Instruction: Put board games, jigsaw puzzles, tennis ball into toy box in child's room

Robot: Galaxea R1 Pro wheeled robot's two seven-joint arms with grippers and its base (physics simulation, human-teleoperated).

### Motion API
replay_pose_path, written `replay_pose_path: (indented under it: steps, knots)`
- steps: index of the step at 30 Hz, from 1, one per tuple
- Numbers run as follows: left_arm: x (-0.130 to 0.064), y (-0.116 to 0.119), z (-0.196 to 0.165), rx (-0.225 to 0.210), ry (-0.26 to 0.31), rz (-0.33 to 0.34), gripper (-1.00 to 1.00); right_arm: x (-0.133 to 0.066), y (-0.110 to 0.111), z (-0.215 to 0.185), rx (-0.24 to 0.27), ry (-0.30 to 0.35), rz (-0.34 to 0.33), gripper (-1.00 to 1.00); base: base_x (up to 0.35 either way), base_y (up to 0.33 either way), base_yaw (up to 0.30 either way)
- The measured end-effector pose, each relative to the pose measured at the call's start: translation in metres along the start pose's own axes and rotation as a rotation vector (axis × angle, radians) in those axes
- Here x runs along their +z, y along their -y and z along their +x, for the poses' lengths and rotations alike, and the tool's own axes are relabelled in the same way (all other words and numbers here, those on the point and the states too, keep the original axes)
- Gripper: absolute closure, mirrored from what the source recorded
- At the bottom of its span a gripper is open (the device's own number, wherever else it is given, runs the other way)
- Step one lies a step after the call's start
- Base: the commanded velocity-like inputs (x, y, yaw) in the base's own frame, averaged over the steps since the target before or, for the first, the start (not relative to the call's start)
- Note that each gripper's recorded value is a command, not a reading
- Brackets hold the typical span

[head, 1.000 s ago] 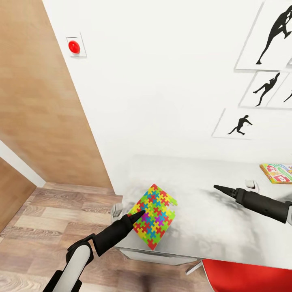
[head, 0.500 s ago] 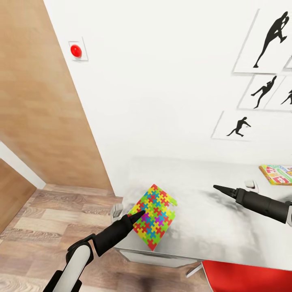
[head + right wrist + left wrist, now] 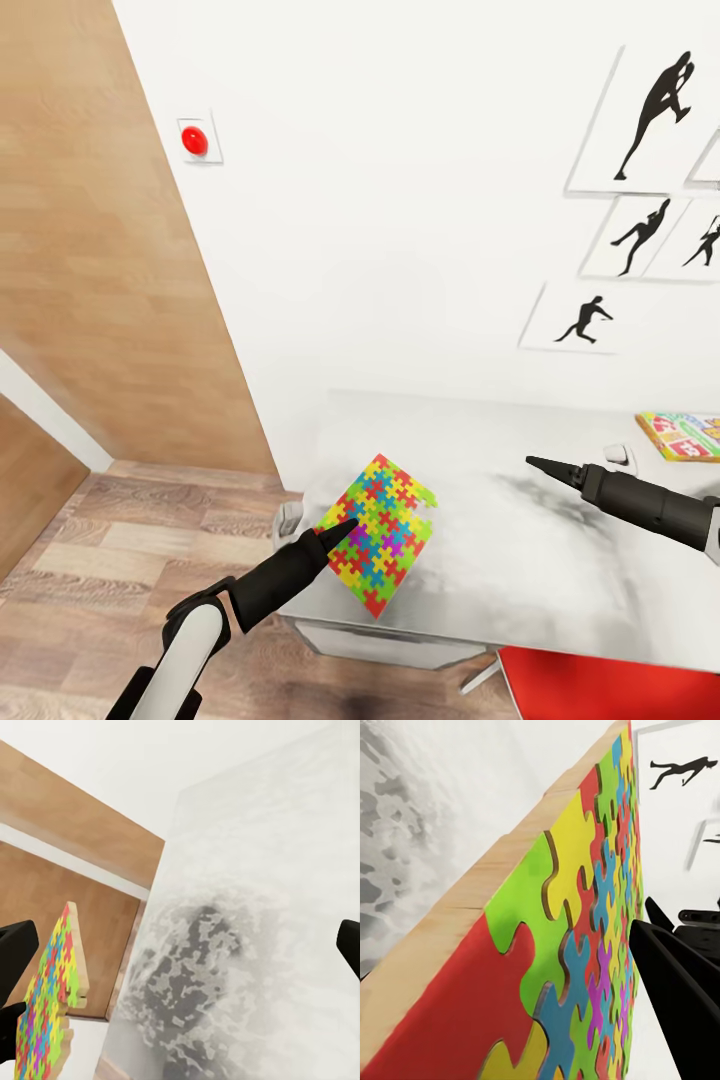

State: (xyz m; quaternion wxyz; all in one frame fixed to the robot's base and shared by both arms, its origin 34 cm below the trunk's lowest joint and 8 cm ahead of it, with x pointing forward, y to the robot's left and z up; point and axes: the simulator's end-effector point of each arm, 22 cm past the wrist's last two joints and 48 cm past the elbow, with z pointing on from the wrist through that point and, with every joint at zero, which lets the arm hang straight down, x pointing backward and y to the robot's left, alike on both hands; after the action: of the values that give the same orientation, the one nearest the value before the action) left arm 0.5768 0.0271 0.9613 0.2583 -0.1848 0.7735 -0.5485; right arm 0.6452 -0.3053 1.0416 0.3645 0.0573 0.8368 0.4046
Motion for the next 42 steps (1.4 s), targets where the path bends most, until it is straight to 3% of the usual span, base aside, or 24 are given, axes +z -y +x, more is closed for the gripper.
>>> replay_pose_path:
  steps: [42]
  knots:
    - [-0.009, 0.028, -0.005, 0.039, 0.023, 0.038, 1.0, -0.018, -0.027, -0.018, -0.044, 0.045, -0.029, -1.0, 0.0, 0.0, 0.0]
